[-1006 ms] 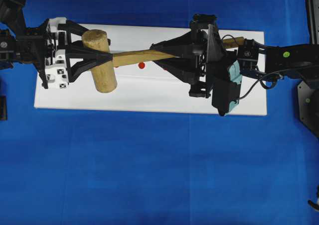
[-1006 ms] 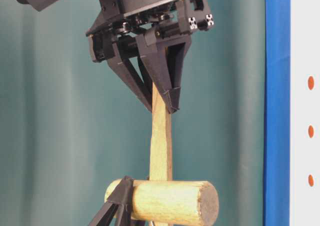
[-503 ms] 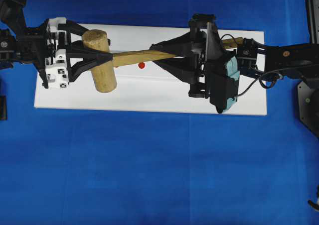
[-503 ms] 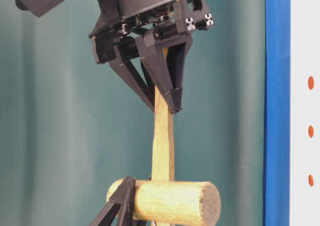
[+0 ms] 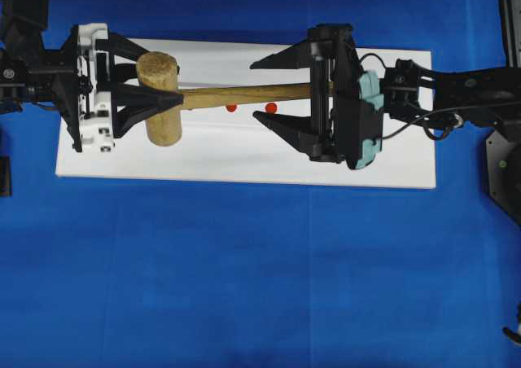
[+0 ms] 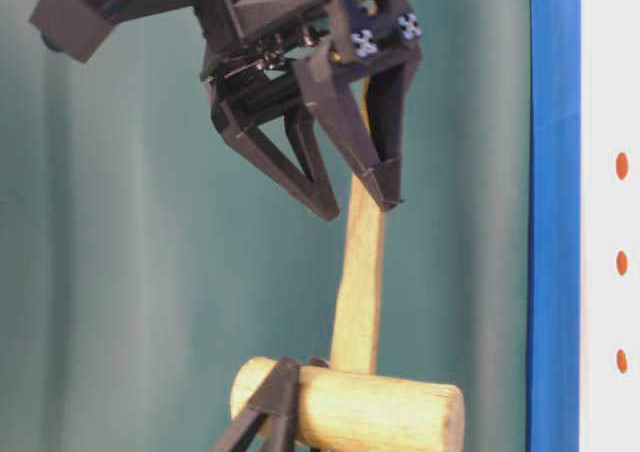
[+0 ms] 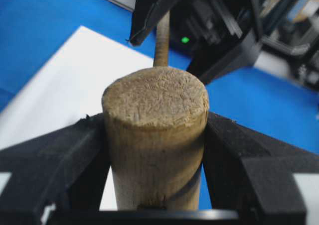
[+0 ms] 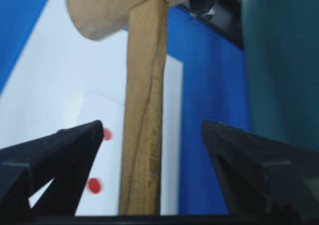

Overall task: Hit the mark with a hammer.
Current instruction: 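Open the right gripper, slide it along the handle toward the head, regrasp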

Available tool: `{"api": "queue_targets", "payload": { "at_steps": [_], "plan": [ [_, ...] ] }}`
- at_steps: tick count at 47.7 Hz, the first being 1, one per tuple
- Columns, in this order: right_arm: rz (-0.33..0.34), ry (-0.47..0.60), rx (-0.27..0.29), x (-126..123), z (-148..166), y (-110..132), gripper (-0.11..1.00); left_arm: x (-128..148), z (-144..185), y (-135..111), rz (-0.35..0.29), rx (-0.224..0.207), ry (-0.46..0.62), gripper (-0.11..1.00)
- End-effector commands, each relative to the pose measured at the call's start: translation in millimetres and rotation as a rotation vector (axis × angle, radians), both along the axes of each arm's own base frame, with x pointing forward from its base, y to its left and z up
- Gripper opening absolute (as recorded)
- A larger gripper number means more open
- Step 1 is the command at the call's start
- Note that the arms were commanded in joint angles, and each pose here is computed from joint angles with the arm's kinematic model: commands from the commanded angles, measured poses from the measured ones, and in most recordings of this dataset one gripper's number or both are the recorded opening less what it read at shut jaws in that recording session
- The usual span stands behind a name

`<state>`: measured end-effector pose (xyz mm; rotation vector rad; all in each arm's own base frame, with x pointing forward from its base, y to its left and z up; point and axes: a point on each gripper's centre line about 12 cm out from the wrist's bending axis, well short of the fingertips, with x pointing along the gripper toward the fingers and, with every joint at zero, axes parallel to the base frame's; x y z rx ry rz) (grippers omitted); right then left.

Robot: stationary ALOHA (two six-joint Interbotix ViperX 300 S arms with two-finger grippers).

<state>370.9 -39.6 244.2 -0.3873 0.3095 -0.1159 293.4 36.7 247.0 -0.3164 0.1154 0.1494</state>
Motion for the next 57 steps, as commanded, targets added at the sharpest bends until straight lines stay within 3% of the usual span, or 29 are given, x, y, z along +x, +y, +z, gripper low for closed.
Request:
{"api": "queue_targets", "payload": {
  "at_steps": [1,4,7,19,36,50,54,57],
  "plan": [
    [0.001,-0.037,0.049,1,22,3,0.95,1,7,0,-0.012,0.096,0.000,0.47],
    [0.002,-0.021,0.089,2,23,5,0.95,1,6,-1,-0.026,0.170,0.019,0.47],
    [-0.002,-0.008,0.131,3,21,5,0.95,1,7,-1,-0.034,0.214,0.024,0.47],
    [-0.032,-0.003,0.241,4,18,6,0.95,0,7,-2,-0.047,0.305,0.033,0.47],
    [-0.093,0.033,0.287,15,-14,-5,0.95,-2,13,-7,-0.063,0.327,0.011,0.47],
    [-0.101,0.030,0.289,16,-15,-7,0.93,-4,14,-9,-0.069,0.328,0.009,0.47],
    [-0.100,0.035,0.290,16,-16,-7,0.87,-4,13,-9,-0.069,0.328,0.010,0.47],
    [-0.100,0.036,0.290,16,-16,-7,0.72,-4,13,-9,-0.069,0.326,0.010,0.47]
  ]
}}
